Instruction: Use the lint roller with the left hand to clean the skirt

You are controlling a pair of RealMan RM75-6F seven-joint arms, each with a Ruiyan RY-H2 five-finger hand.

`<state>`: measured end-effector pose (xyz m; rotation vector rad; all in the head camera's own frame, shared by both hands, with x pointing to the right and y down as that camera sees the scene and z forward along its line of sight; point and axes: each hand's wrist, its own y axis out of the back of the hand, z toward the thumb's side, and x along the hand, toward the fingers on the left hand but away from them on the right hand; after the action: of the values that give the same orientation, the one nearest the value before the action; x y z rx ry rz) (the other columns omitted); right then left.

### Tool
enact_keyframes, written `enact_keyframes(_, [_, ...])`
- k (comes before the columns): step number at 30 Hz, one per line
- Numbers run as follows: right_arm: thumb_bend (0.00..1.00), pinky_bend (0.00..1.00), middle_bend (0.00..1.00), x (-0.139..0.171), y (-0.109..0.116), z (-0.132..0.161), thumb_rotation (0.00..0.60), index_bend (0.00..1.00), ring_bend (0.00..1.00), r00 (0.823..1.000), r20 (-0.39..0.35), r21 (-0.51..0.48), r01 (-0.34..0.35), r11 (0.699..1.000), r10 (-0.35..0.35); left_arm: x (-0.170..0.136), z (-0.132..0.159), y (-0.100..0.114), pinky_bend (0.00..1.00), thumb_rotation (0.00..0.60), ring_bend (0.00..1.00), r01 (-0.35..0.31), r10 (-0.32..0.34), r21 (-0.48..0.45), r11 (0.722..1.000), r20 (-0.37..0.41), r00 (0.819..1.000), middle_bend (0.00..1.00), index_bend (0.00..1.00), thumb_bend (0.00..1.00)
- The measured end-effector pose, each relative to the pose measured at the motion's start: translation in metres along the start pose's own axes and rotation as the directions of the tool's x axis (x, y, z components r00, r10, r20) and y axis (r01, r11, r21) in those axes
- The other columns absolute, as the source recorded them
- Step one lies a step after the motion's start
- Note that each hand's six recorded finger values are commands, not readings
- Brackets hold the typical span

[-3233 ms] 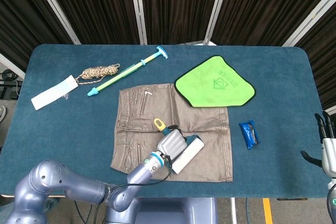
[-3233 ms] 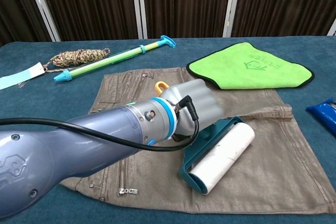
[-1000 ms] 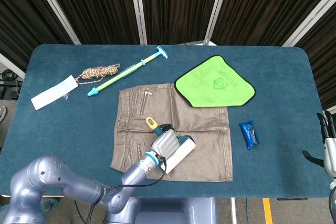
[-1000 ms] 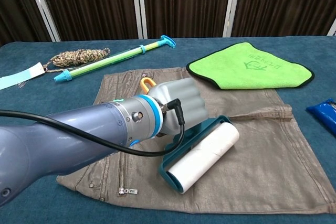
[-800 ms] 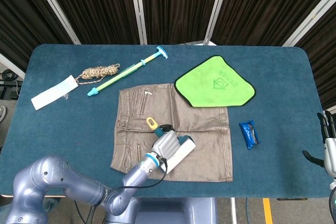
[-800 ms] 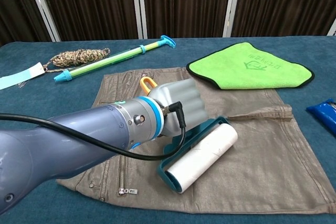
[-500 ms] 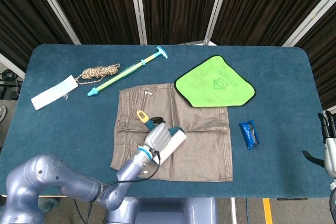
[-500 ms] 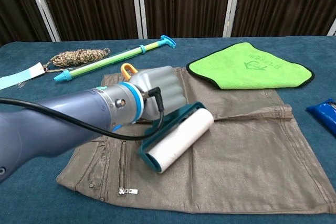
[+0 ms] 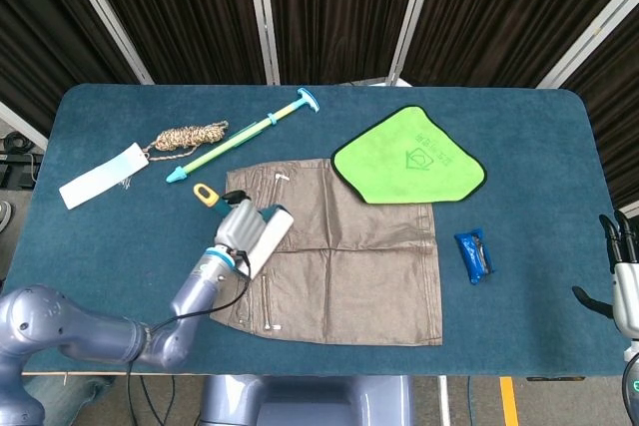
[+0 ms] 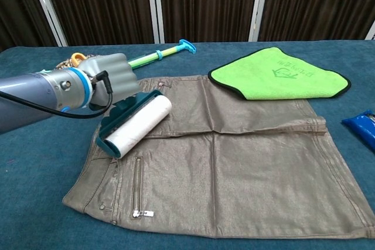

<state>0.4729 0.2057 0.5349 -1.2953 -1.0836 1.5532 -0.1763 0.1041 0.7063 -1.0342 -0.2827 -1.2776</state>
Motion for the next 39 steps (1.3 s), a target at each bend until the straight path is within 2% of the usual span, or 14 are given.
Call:
enact_keyframes(9, [0.00, 0.00, 0.00, 0.000, -0.001, 0.002, 0.600, 0.00, 0.00, 1.000, -0.006, 0.003, -0.004, 1.000, 0.005, -0.002, -0.018, -0.057, 0.50, 0.600, 0.41, 0.096, -0.097, -0.028, 0.995, -0.033, 0.995, 0.52, 0.69, 1.00])
enact_keyframes(15, [0.00, 0.00, 0.00, 0.000, -0.002, 0.002, 0.600, 0.00, 0.00, 1.000, -0.008, 0.001, -0.006, 1.000, 0.006, -0.004, -0.029, -0.074, 0.50, 0.600, 0.41, 0.120, -0.124, -0.073, 0.990, -0.055, 0.991, 0.52, 0.69, 1.00])
enact_keyframes(20, [0.00, 0.00, 0.00, 0.001, -0.002, 0.004, 0.600, 0.00, 0.00, 1.000, -0.013, 0.000, -0.006, 1.000, 0.006, -0.007, -0.039, -0.083, 0.50, 0.600, 0.41, 0.108, -0.120, -0.145, 0.983, -0.073, 0.990, 0.52, 0.69, 1.00])
enact_keyframes(23, [0.00, 0.00, 0.00, 0.002, -0.001, 0.005, 0.600, 0.00, 0.00, 1.000, -0.015, 0.000, -0.004, 1.000, 0.004, -0.010, -0.042, -0.088, 0.50, 0.600, 0.41, 0.094, -0.116, -0.234, 0.968, -0.084, 0.990, 0.52, 0.69, 1.00])
enact_keyframes(26, [0.00, 0.00, 0.00, 0.002, -0.001, 0.005, 0.600, 0.00, 0.00, 1.000, -0.019, 0.000, -0.004, 1.000, 0.004, -0.014, -0.047, -0.096, 0.50, 0.600, 0.41, 0.078, -0.117, -0.334, 0.939, -0.096, 0.988, 0.52, 0.69, 1.00])
enact_keyframes(30, [0.00, 0.00, 0.00, 0.003, -0.002, 0.007, 0.600, 0.00, 0.00, 1.000, -0.026, 0.001, -0.008, 1.000, 0.008, -0.021, -0.053, -0.118, 0.50, 0.600, 0.41, 0.083, -0.145, -0.442, 0.893, -0.108, 0.984, 0.52, 0.69, 1.00])
enact_keyframes(33, [0.00, 0.00, 0.00, 0.003, -0.002, 0.008, 0.600, 0.00, 0.00, 1.000, -0.029, 0.001, -0.008, 1.000, 0.008, -0.027, -0.053, -0.136, 0.50, 0.600, 0.41, 0.100, -0.171, -0.482, 0.870, -0.107, 0.979, 0.51, 0.69, 1.00])
enact_keyframes(37, [0.00, 0.00, 0.00, 0.004, -0.001, 0.009, 0.600, 0.00, 0.00, 0.999, -0.032, 0.000, -0.005, 1.000, 0.005, -0.029, -0.051, -0.152, 0.50, 0.600, 0.41, 0.114, -0.189, -0.497, 0.860, -0.103, 0.976, 0.51, 0.69, 1.00])
enact_keyframes(38, [0.00, 0.00, 0.00, 0.004, -0.001, 0.009, 0.600, 0.00, 0.00, 0.999, -0.033, 0.001, -0.005, 1.000, 0.005, -0.029, -0.049, -0.155, 0.49, 0.600, 0.41, 0.115, -0.190, -0.500, 0.858, -0.102, 0.976, 0.50, 0.69, 0.97])
enact_keyframes(39, [0.00, 0.00, 0.00, 0.005, -0.001, 0.009, 0.600, 0.00, 0.00, 0.999, -0.033, 0.001, -0.005, 1.000, 0.005, -0.030, -0.047, -0.158, 0.47, 0.600, 0.37, 0.116, -0.191, -0.503, 0.857, -0.100, 0.976, 0.47, 0.66, 0.82])
